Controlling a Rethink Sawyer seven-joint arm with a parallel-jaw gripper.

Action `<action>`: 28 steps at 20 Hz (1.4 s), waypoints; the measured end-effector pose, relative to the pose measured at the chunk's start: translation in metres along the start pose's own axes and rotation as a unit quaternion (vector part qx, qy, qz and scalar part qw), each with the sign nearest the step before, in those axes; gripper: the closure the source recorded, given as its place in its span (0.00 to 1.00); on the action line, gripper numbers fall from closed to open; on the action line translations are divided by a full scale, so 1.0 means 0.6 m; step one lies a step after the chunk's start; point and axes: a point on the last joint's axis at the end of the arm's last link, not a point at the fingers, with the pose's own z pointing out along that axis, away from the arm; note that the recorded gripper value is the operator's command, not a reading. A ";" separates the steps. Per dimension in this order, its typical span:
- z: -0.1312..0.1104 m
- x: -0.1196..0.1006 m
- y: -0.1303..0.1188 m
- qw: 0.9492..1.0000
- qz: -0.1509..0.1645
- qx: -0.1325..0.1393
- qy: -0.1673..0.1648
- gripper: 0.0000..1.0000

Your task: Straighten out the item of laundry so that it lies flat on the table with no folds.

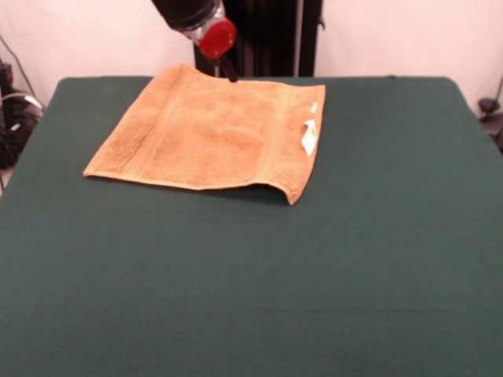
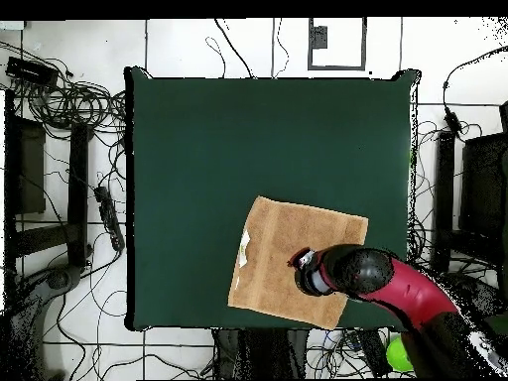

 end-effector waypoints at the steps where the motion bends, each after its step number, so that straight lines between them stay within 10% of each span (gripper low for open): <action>1: 0.003 0.000 0.008 1.000 -0.001 -0.002 -0.001 0.00; 16: 0.060 -0.024 0.111 1.000 -0.007 -0.023 -0.012 0.00; 28: 0.066 -0.132 0.173 0.997 0.020 -0.047 -0.056 0.00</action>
